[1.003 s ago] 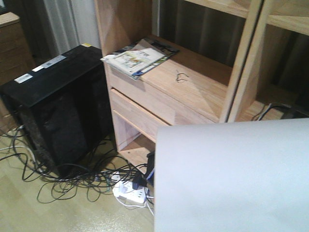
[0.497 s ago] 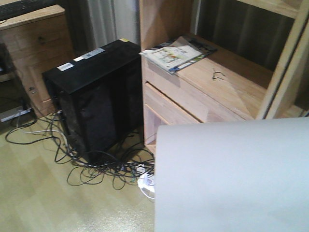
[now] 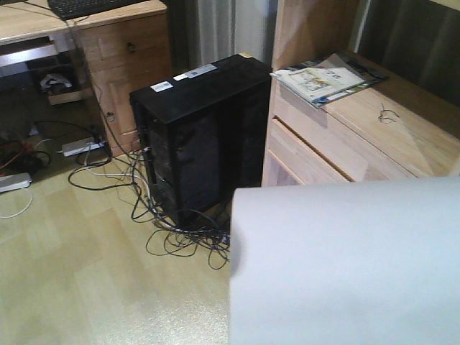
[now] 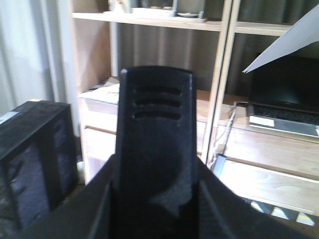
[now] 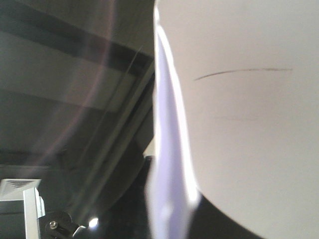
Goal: Grab stapler and paper to desk for stapling
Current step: 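Turn the base away from the shelf toward the wooden desk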
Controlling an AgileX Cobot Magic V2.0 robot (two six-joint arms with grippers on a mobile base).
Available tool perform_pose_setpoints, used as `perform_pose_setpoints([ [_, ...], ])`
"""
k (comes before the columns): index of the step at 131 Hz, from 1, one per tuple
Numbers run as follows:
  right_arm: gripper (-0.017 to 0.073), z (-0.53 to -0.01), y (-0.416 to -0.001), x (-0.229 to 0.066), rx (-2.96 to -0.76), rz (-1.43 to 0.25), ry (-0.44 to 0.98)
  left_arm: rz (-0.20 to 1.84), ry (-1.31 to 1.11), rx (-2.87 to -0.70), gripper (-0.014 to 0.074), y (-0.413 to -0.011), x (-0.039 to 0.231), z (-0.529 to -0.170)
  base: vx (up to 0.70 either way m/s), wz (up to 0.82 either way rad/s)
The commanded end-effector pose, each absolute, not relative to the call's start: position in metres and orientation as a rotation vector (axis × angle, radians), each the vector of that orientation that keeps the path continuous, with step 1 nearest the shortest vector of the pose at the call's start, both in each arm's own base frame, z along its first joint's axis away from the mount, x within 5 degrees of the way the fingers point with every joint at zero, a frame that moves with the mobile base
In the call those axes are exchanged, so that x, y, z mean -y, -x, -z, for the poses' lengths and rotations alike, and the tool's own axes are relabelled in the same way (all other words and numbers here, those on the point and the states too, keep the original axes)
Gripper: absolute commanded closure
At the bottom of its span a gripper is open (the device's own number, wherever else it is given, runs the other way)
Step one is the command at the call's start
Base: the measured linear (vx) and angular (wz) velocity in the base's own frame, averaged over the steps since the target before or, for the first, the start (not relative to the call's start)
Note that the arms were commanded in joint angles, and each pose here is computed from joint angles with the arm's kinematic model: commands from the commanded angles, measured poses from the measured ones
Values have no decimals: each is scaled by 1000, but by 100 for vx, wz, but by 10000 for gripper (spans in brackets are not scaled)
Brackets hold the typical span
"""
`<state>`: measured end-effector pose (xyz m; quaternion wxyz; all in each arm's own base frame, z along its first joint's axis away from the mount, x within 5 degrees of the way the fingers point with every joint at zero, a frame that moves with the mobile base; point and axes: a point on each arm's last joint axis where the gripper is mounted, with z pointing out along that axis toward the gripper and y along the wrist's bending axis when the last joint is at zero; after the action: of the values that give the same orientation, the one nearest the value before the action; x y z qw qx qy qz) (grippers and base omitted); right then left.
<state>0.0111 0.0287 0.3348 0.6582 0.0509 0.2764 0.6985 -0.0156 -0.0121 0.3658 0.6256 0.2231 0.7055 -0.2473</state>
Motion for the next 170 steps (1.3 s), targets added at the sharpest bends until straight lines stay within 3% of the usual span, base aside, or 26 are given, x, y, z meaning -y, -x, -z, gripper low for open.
perform_pose_setpoints([
  [1,565,-344,-8,-28,-588,-1585,-84,603,-458,-1496,594,16,11,-384,-6,24],
  [88,565,-344,-8,-28,-588,-1584,-83,603,-458,-1496,594,16,11,-384,-2,17],
  [170,565,-344,-8,-28,-588,-1584,-83,603,-458,-1496,594,16,11,-384,8,41],
])
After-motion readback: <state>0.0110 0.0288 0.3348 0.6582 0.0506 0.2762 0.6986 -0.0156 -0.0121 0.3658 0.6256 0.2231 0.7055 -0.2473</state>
